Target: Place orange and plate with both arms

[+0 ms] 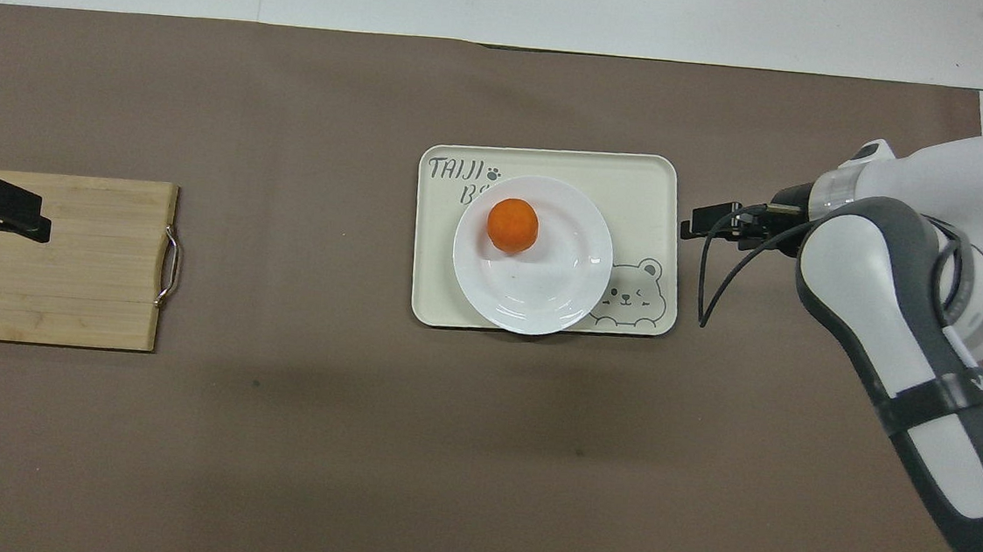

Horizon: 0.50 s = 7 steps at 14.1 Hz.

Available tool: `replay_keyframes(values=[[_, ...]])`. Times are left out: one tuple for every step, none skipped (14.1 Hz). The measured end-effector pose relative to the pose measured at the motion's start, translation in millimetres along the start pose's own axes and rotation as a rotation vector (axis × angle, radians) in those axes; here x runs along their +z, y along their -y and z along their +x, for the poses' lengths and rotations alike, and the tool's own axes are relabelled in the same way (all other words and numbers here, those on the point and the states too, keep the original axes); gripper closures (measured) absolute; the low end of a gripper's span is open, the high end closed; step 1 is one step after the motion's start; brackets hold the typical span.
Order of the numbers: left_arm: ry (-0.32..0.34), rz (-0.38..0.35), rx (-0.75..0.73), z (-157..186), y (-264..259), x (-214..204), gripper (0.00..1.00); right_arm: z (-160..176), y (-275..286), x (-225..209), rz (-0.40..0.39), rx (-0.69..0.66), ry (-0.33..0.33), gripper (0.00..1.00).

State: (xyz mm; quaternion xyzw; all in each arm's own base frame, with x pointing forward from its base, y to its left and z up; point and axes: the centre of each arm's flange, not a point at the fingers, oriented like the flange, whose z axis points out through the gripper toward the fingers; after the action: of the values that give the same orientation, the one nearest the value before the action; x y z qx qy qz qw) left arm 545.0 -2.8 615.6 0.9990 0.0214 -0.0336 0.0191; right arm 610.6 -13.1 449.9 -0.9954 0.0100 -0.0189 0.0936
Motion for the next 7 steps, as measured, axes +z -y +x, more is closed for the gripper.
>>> replay_keyframes(values=[[0.000, 0.000, 0.000, 0, 0, 0, 0.00, -3, -3, -10, -0.042, 0.002, -0.002, 0.00], [0.000, 0.000, 0.000, 0, 0, 0, 0.00, -8, -4, -22, -0.066, 0.003, -0.002, 0.00], [0.000, 0.000, 0.000, 0, 0, 0, 0.00, -12, -4, -35, -0.078, 0.008, -0.010, 0.00], [0.000, 0.000, 0.000, 0, 0, 0, 0.00, -16, -7, -49, -0.082, 0.017, -0.021, 0.00], [0.000, 0.000, 0.000, 0, 0, 0, 0.00, -22, -11, -64, -0.080, 0.025, -0.026, 0.00], [0.000, 0.000, 0.000, 0, 0, 0, 0.00, -27, -14, -80, -0.076, 0.032, -0.021, 0.00], [0.000, 0.000, 0.000, 0, 0, 0, 0.00, -32, -15, -98, -0.072, 0.039, -0.011, 0.00]])
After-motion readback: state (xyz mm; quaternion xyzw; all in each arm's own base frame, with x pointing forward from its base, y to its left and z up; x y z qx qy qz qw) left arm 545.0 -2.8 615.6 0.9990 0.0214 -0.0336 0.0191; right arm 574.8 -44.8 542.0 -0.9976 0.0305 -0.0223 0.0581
